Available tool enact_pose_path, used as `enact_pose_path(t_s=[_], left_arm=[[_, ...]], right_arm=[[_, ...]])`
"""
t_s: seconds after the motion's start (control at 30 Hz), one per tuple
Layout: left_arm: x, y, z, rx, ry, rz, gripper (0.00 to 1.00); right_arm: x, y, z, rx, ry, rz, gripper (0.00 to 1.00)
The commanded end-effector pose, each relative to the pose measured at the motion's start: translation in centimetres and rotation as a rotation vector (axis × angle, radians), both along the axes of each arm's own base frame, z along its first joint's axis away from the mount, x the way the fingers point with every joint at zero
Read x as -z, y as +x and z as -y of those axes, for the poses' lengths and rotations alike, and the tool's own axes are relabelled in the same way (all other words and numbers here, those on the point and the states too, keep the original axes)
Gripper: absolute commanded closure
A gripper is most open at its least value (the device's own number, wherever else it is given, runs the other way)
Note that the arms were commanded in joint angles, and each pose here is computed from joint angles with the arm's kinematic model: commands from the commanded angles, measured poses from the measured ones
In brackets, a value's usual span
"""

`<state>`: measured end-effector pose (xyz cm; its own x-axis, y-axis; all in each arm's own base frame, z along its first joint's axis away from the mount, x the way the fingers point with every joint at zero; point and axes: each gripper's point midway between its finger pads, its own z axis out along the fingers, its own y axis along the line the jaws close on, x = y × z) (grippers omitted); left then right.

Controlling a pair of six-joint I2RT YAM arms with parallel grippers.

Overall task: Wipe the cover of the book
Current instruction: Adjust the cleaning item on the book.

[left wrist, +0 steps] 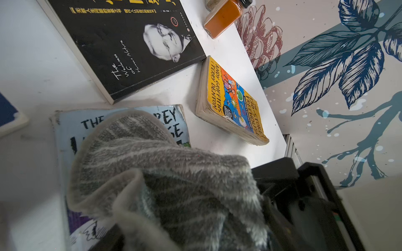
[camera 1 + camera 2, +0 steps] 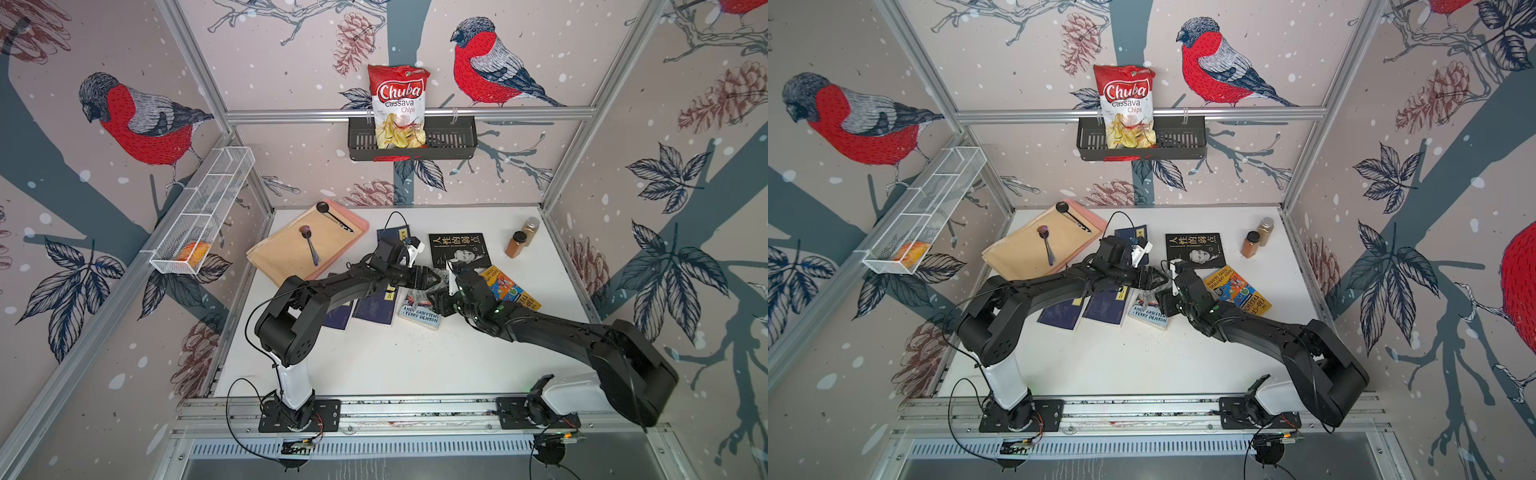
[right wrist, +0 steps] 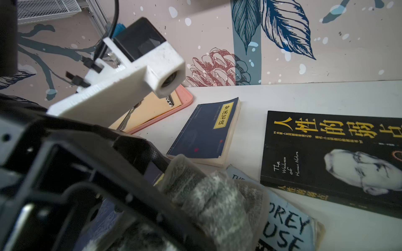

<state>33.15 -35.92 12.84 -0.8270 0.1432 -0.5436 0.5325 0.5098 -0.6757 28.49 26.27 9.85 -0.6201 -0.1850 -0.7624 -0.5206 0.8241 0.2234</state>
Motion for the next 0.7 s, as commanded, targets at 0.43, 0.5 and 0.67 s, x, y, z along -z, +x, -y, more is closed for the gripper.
enact_pose_path(t_s=[0.43,0.5,0.67], left_arm=[[-2.3,2.8,-5.0,-0.128,-0.011,0.072,0.2],[-2.6,3.0,-5.4,-0.146,-0.005,0.085,0.2],[-2.6,3.4,-6.9,-0.216,0.058,0.121,0.2]], right_arm=[[0.9,-0.8,4.9,0.14,-0.015,-0.059,1.0],[-0.1,-0.8,5.1,0.138,-0.006,-0.044,1.0],[-1.8,0.2,5.1,0.153,-0.024,-0.02,1.0]])
